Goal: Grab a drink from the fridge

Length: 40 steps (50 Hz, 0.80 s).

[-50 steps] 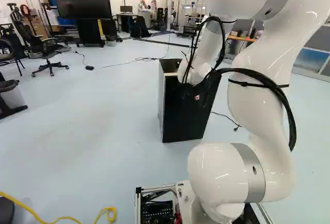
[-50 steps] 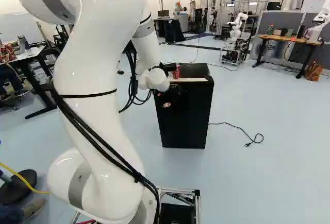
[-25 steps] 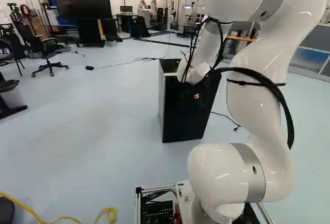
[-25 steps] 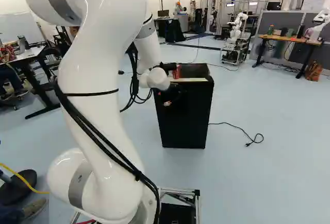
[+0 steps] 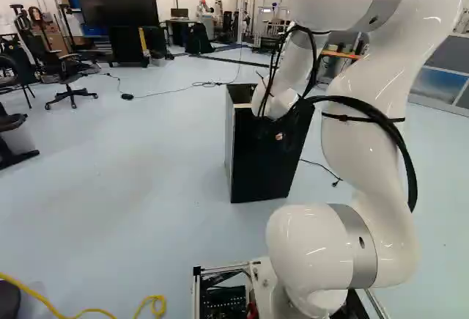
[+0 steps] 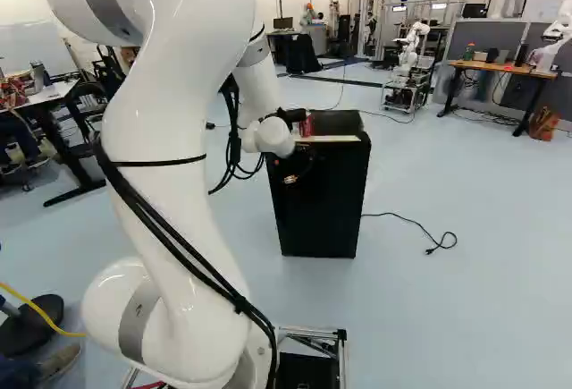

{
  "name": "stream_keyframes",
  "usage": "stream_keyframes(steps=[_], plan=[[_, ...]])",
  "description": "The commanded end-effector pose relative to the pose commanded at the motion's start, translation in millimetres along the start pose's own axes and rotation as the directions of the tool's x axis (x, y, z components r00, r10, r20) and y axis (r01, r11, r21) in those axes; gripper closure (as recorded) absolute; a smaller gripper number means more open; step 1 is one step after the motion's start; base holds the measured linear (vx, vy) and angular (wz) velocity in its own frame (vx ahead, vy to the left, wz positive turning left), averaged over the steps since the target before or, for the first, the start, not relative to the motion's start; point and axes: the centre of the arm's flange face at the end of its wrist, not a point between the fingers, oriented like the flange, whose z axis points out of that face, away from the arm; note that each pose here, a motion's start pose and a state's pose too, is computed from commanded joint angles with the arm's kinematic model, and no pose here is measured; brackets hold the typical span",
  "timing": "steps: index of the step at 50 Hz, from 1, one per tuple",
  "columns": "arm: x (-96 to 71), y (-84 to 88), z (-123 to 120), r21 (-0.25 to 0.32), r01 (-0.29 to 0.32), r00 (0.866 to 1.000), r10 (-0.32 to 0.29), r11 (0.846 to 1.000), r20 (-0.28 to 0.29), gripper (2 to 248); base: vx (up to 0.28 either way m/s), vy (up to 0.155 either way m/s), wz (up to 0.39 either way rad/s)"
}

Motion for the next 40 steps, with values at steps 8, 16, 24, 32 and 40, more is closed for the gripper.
stream_keyframes(steps=[8, 16, 24, 32, 40], plan=[[-1.0, -0.2, -1.3, 0.000, 0.000, 1.000, 0.000, 1.000, 0.001, 3, 0.000, 0.000, 0.000], [-2.2, -0.3, -2.7, 0.000, -0.001, 1.000, 0.001, 1.000, 0.002, 3, 0.000, 0.000, 0.000], [-2.2, -0.3, -2.8, 0.000, -0.001, 1.000, 0.001, 1.000, 0.002, 3, 0.000, 0.000, 0.000], [-1.2, -0.2, -1.5, 0.000, 0.000, 1.000, 0.000, 1.000, 0.001, 3, 0.000, 0.000, 0.000], [1.0, 0.1, 1.2, 0.000, 0.000, 1.000, 0.000, 1.000, -0.001, 3, 0.000, 0.000, 0.000]])
